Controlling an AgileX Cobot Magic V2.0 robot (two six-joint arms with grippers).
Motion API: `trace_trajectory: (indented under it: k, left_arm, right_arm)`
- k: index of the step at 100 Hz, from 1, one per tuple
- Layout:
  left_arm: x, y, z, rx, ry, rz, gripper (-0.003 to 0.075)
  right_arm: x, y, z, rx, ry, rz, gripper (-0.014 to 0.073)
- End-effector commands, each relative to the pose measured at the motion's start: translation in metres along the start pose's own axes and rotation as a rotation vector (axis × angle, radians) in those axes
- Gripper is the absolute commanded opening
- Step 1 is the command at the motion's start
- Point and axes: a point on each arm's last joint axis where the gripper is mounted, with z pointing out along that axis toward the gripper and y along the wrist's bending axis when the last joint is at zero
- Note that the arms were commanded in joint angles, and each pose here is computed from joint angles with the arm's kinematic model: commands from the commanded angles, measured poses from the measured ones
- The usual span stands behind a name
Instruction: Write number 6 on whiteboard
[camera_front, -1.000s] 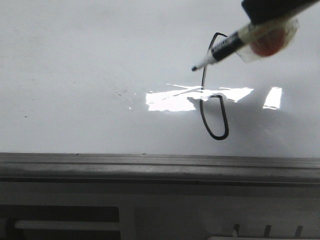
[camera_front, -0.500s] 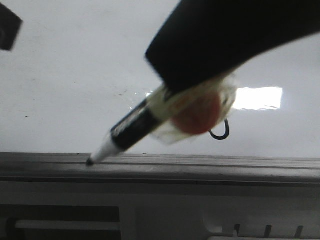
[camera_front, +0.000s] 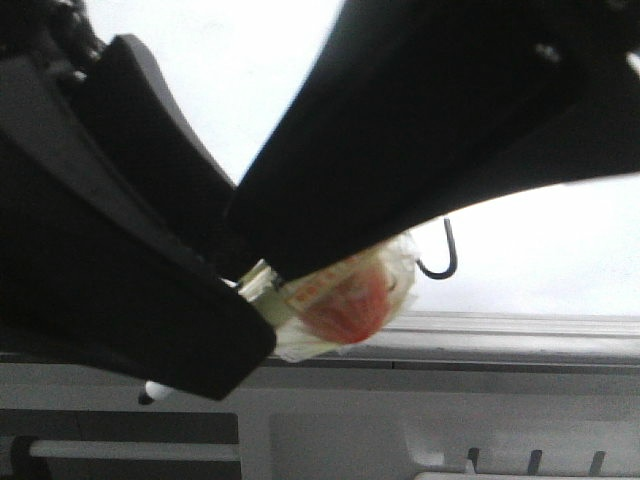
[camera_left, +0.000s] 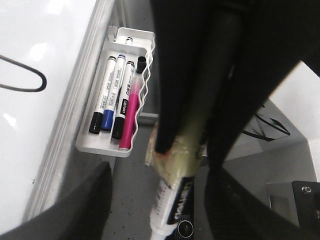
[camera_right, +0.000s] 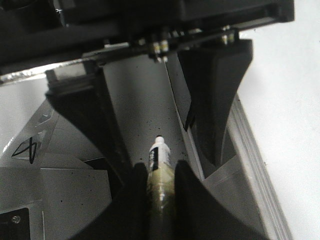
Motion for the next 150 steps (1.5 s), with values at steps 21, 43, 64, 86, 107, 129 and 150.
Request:
trace_trajectory:
  k: [21, 43, 64, 86, 107, 129, 150]
  left_arm:
    - [-0.015, 0.003, -0.001, -0.010, -0.073, -0.040, 0.0115]
    - [-0.014, 0.001, -0.001, 0.016, -0.068, -0.041, -0.0019]
    - [-0.014, -0.001, -0.002, 0.025, -0.067, -0.039, -0.0019]
    - [-0.014, -0.001, -0.002, 0.035, -0.064, -0.043, -0.0019]
    - [-0.015, 0.003, -0.003, -0.001, -0.087, -0.075, -0.0019]
    - [-0.021, 0.035, -0.008, -0.333, -0.268, -0.394, -0.0019]
    - [-0.013, 0.064, -0.012, -0.631, -0.405, -0.705, -0.0019]
  right_arm:
    - [-0.019, -0.003, -0.011, 0.025, -0.120, 0.025, -0.0043]
    - [-0.019, -0.003, -0.011, 0.029, -0.126, 0.025, -0.0043]
    - [-0.020, -0.004, -0.013, 0.041, -0.146, 0.024, -0.0018]
    - [-0.020, -0.014, -0.032, 0.105, -0.197, 0.046, 0.0350]
    - [-0.016, -0.027, -0.078, 0.242, -0.315, 0.082, 0.0402]
    - [-0.007, -0.026, -0.125, 0.375, -0.424, 0.103, -0.0070]
    - [0.002, -0.022, -0.128, 0.378, -0.404, 0.109, -0.0064]
